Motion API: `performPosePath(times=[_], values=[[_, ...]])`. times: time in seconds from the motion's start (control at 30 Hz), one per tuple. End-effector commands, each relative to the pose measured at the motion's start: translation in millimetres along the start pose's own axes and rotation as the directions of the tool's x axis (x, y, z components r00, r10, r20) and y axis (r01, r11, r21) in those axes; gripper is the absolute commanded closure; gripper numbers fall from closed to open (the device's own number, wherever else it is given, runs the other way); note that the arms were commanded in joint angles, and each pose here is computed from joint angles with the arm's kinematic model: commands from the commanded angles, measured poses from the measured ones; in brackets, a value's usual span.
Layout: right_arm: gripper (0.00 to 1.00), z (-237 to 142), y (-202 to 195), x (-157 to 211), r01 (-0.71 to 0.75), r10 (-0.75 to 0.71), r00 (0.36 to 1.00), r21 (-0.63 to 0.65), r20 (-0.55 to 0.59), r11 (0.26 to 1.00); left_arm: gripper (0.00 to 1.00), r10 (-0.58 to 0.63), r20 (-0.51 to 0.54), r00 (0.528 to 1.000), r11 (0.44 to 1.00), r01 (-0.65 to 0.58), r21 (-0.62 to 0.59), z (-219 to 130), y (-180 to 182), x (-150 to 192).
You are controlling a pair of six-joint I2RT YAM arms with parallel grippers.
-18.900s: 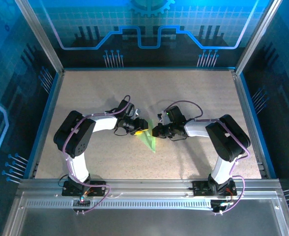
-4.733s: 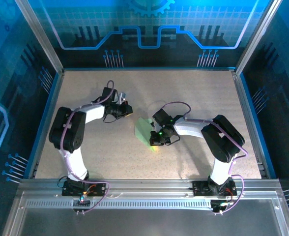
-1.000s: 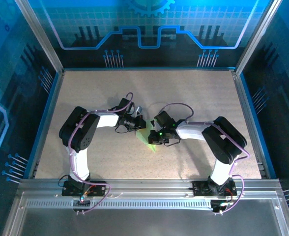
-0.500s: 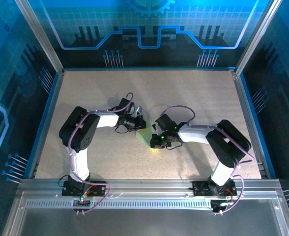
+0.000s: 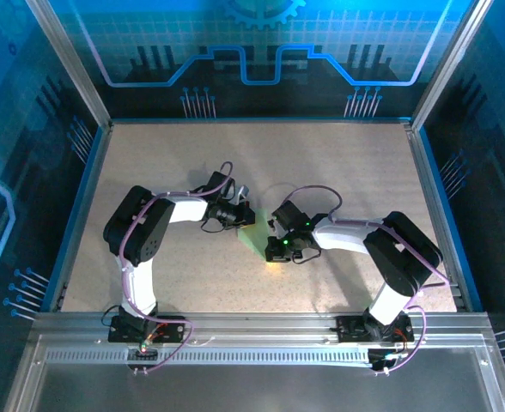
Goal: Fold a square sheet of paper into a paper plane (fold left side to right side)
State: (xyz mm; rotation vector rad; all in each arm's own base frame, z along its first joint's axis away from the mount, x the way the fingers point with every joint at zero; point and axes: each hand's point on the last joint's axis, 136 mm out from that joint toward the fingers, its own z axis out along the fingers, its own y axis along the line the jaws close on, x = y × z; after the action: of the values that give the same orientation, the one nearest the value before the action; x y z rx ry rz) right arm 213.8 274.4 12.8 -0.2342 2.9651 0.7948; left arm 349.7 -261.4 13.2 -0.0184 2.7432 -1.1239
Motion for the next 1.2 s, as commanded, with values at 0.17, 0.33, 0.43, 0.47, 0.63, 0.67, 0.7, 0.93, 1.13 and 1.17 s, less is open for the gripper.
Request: performPosePath(times=[0.17, 0.33, 0.43, 0.47, 0.63, 0.67, 0.7, 0.93, 1.13, 1.17], values=[[1.00, -1, -20, 33, 0.008, 0.003, 0.994, 0.108, -0.105, 0.994, 1.00, -0.051, -0.046, 0.998, 0.989, 0.044, -0.138, 13, 40, 17], [1.00, 0, -22, 38, 0.016, -0.001, 0.993, 0.124, -0.120, 0.992, 1.00, -0.049, -0.046, 0.998, 0.989, 0.042, -0.139, 12, 40, 17], [1.00, 0, -22, 41, 0.020, -0.003, 0.992, 0.129, -0.128, 0.991, 1.00, -0.049, -0.046, 0.998, 0.989, 0.042, -0.139, 12, 41, 16], [1.00, 0, -22, 42, 0.022, -0.005, 0.992, 0.132, -0.130, 0.991, 1.00, -0.049, -0.047, 0.998, 0.990, 0.042, -0.138, 13, 41, 17], [1.00, 1, -20, 47, 0.029, -0.010, 0.990, 0.136, -0.142, 0.990, 1.00, -0.049, -0.048, 0.998, 0.989, 0.042, -0.139, 13, 41, 17], [1.00, 0, -21, 48, 0.030, -0.010, 0.990, 0.139, -0.144, 0.990, 1.00, -0.050, -0.049, 0.998, 0.989, 0.043, -0.139, 13, 41, 17], [1.00, 0, -21, 48, 0.029, -0.008, 0.990, 0.141, -0.142, 0.990, 1.00, -0.049, -0.051, 0.998, 0.989, 0.041, -0.140, 13, 42, 17], [1.00, -3, -21, 51, 0.031, -0.010, 0.990, 0.143, -0.143, 0.989, 1.00, -0.048, -0.051, 0.998, 0.989, 0.041, -0.139, 13, 41, 17], [1.00, -6, -23, 54, 0.025, -0.005, 0.991, 0.147, -0.137, 0.989, 1.00, -0.047, -0.049, 0.998, 0.990, 0.040, -0.136, 12, 40, 16], [1.00, -7, -23, 54, 0.025, -0.005, 0.991, 0.146, -0.135, 0.989, 1.00, -0.046, -0.048, 0.998, 0.990, 0.040, -0.134, 12, 39, 15]])
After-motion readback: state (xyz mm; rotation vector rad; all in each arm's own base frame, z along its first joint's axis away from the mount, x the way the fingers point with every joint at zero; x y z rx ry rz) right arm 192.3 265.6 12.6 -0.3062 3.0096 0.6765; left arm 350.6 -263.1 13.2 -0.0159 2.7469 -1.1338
